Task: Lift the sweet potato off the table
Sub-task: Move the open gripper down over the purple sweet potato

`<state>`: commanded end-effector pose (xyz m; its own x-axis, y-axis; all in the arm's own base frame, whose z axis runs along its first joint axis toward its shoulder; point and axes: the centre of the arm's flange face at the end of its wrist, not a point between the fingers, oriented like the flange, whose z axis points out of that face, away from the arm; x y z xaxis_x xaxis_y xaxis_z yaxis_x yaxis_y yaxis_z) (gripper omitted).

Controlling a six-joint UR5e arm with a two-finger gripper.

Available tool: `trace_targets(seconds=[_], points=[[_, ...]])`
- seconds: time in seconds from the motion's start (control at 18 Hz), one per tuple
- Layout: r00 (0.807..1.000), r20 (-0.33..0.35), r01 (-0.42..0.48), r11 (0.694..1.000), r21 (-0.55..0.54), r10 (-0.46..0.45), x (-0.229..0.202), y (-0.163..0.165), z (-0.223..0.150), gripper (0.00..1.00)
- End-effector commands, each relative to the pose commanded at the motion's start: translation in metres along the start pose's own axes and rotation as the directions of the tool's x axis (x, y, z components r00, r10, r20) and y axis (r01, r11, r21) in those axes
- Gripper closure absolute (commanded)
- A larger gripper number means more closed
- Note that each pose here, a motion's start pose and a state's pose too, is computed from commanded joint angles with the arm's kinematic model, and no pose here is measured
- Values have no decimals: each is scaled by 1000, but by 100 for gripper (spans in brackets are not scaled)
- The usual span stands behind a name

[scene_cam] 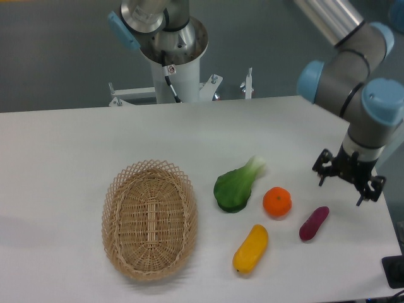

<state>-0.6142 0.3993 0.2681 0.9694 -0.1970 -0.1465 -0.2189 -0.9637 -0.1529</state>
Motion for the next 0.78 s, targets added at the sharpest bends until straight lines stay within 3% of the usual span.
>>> trace_targets(seconds=[0.22,0.78], points=[[999,10,-38,999,5,38,-1,-17,20,0],[997,-26,-78,997,-4,78,12,-12,55,0]])
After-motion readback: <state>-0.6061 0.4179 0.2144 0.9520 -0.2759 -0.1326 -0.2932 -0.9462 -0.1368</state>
